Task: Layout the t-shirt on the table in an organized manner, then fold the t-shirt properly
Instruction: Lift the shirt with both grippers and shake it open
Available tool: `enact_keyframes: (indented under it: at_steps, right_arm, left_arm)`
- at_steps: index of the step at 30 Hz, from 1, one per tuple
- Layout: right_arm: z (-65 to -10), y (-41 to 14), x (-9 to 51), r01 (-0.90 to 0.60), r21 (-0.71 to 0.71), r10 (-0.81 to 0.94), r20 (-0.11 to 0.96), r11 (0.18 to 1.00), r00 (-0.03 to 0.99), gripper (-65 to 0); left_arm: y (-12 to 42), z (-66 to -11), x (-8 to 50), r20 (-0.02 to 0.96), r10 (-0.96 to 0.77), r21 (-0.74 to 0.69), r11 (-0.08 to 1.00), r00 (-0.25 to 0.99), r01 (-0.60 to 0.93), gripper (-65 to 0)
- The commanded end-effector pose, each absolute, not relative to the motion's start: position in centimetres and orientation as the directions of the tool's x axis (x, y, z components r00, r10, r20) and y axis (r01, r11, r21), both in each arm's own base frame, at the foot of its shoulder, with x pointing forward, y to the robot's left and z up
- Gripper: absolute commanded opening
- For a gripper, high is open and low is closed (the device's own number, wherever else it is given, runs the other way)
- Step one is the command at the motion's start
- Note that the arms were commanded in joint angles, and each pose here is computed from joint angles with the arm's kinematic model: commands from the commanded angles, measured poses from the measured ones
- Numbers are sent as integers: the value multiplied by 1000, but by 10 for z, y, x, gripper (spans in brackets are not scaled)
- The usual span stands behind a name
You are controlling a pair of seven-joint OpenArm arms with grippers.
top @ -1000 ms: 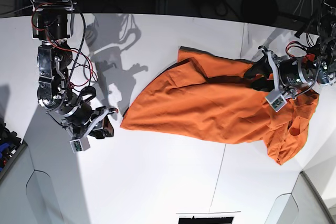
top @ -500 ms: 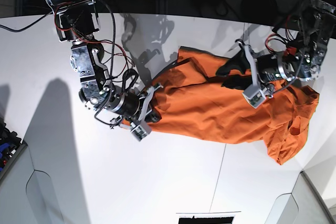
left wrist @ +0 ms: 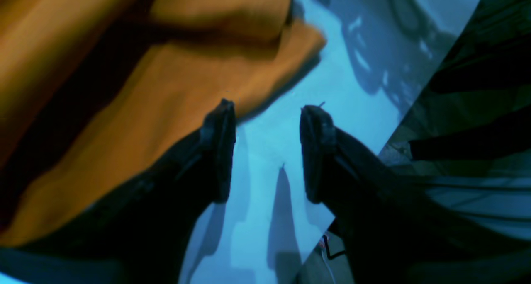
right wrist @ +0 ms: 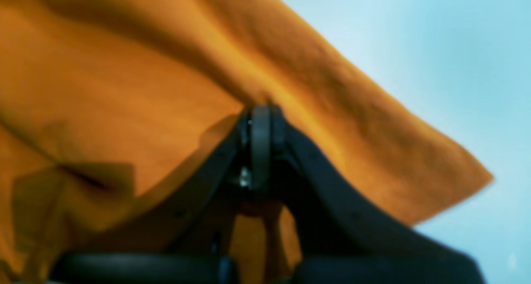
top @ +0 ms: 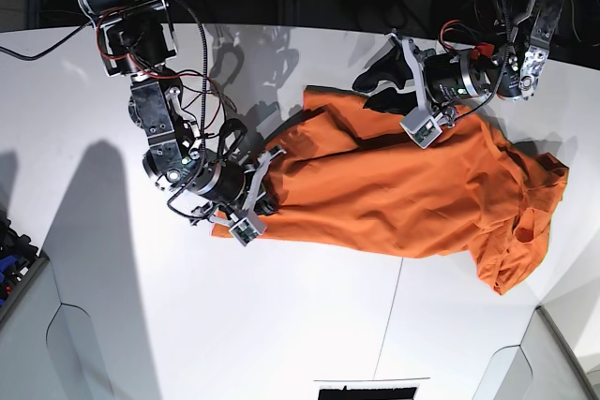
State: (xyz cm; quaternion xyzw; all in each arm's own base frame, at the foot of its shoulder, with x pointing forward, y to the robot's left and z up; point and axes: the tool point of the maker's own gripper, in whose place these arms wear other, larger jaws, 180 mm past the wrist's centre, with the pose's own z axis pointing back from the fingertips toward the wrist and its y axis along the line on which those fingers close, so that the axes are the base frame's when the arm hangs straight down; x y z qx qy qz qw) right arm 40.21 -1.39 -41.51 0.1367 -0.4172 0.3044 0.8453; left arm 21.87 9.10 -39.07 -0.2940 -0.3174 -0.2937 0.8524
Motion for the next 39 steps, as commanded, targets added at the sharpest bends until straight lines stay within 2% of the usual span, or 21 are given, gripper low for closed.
enact_keyframes:
  at_steps: [1,8,15,20,25,39]
  right_arm:
    - [-410,-31,415,-590,-69,412,780,804,470,-650]
    - [-406,-43,420,-549,-35,356,795,835,491,-650]
    - [-402,-22,408,-600,75,298,815,796,497,-650]
    - [-407,-23,404,-597,89,295,805,798,514,-650]
    - [-410,-23,401,-596,93,295,801,798,521,-650]
    - [-402,-23,409,-589,83,282,819,804,500,-650]
  left_arm:
    - [93,-383,222,733,-307,-306,648,607,697,-385]
    - [92,-382,219,733,-315,-301,644,602,703,-385]
    - [74,-346,227,811,-340,-202,601,475,774,-385]
    - [83,-342,256,844,-326,-109,674,427,731,-385]
    - [93,-359,284,830,-309,-108,727,464,678,-385]
    - [73,-375,282,814,-331,-118,710,477,694,-385]
